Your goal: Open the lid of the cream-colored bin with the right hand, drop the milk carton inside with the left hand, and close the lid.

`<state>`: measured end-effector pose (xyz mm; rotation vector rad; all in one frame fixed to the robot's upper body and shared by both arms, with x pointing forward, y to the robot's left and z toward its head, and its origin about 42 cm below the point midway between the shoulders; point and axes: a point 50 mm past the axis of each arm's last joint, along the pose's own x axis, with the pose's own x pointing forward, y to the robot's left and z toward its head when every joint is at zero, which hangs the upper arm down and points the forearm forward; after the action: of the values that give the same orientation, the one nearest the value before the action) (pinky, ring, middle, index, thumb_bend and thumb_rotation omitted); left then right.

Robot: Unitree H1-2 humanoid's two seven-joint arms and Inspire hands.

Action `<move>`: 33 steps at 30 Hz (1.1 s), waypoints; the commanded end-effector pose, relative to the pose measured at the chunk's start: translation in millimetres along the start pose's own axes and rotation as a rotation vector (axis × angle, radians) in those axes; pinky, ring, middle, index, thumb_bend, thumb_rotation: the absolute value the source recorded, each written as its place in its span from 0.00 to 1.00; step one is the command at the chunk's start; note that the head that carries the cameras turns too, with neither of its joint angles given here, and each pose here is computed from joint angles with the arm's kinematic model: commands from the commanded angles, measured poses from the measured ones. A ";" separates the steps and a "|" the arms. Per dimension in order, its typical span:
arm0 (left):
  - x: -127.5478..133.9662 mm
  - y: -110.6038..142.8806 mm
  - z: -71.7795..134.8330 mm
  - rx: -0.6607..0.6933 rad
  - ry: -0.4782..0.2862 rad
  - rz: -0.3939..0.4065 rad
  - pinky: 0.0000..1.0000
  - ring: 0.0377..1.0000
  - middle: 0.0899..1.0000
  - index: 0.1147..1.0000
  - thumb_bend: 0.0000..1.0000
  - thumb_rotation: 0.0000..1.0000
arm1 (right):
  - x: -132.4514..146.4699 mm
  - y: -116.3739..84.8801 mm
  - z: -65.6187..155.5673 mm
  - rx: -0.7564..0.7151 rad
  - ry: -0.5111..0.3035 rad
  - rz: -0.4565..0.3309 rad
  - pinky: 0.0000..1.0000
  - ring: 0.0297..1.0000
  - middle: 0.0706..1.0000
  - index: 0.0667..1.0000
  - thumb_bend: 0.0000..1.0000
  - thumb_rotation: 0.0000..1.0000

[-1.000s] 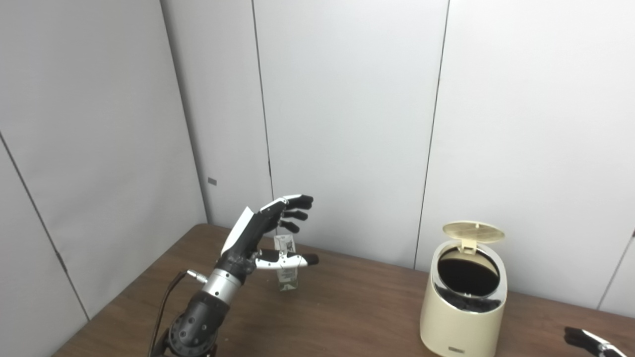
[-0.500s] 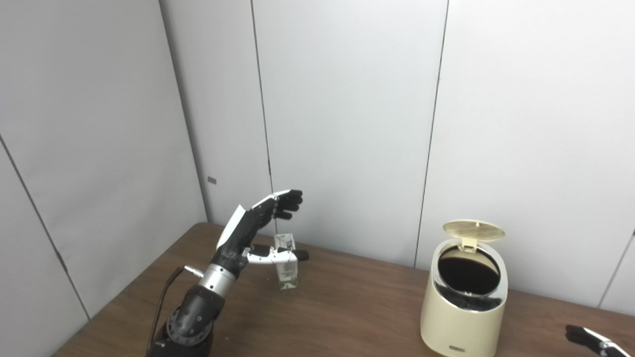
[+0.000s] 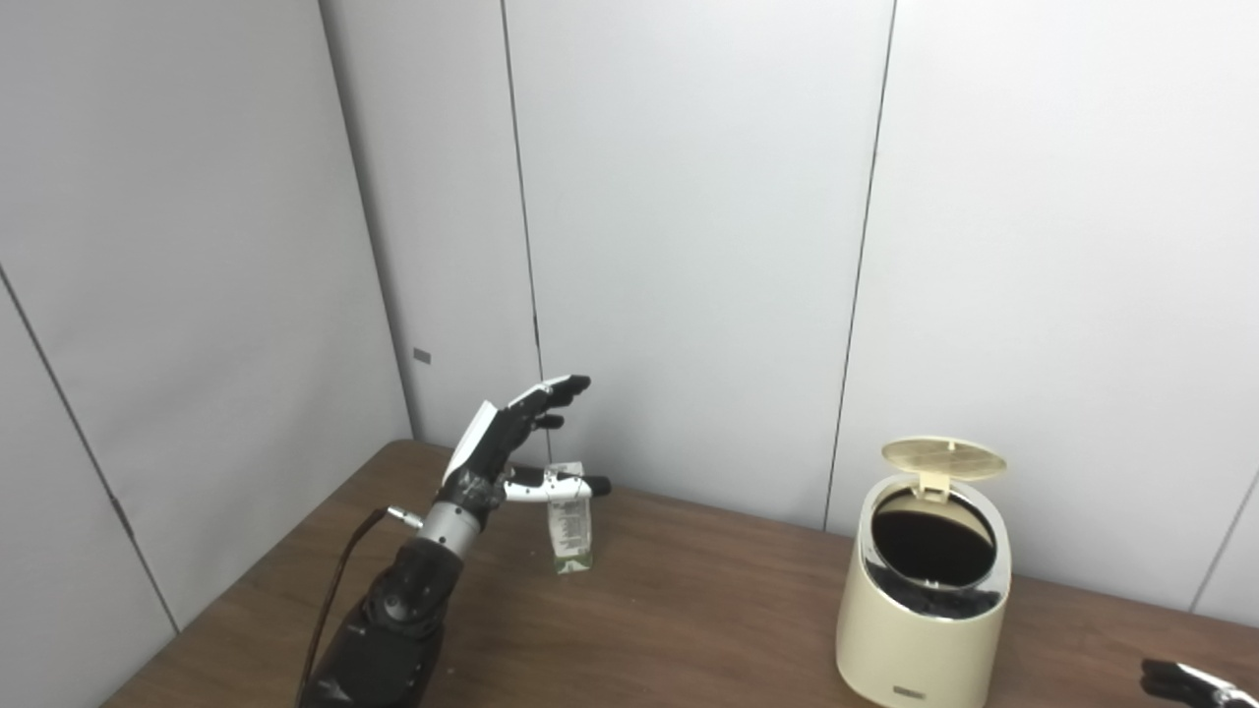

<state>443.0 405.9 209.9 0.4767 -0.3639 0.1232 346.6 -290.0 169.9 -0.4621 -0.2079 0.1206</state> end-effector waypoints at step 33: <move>7.8 1.7 -16.5 -0.082 0.070 0.049 0.77 0.81 0.84 0.89 0.86 0.10 | -0.7 -20.9 15.8 -0.036 -0.053 -0.040 0.30 0.55 0.73 0.72 1.00 0.58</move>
<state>445.0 410.8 173.3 0.3819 -0.2369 0.1638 340.2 -296.6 170.7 -0.4701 -0.1966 0.1030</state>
